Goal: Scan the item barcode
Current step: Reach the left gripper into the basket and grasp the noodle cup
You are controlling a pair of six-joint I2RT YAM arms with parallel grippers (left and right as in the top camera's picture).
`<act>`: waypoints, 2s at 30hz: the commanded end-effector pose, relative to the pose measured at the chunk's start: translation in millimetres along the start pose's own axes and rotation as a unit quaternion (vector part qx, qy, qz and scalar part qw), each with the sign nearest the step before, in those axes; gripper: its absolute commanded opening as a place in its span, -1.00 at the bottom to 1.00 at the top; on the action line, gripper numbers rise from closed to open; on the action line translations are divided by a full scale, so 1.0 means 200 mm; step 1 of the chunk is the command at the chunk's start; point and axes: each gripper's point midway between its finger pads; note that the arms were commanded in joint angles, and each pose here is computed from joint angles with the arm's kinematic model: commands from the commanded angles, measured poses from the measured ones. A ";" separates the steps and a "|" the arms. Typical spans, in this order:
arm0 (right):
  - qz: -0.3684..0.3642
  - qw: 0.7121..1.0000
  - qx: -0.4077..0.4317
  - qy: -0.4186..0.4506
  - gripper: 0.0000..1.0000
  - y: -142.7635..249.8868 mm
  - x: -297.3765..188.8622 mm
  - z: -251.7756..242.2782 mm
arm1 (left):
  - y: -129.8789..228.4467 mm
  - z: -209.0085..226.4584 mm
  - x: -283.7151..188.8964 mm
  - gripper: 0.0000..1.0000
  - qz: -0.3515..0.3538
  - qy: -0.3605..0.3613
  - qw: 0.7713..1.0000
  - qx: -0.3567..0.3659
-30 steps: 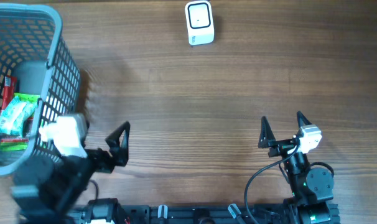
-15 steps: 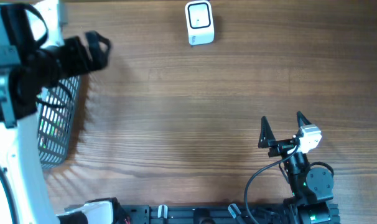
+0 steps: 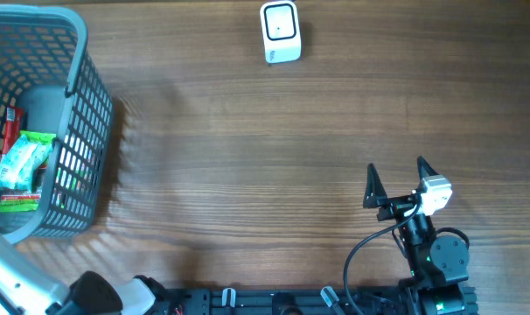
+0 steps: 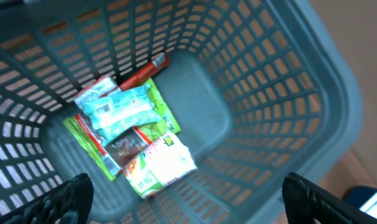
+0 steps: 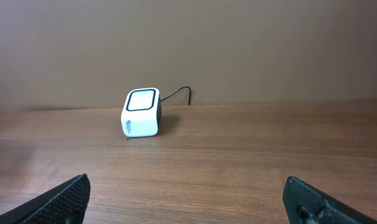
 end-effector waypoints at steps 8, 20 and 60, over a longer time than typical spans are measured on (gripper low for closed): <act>-0.005 1.000 -0.002 0.010 0.99 -0.01 0.00 -0.02 | 0.11 0.08 0.40 0.99 0.133 -0.008 0.983 0.123; -0.005 1.000 -0.002 0.010 0.99 -0.01 0.00 -0.02 | 0.12 0.08 0.40 1.00 0.135 -0.008 0.983 0.123; -0.005 1.000 -0.002 0.010 0.99 -0.01 0.00 -0.02 | 0.58 0.17 0.80 1.00 0.224 0.128 0.859 0.441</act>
Point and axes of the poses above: each gripper's point midway between its finger pads, its own x axis out along the fingers, its own z axis along the line the jaws close on, y = z × x
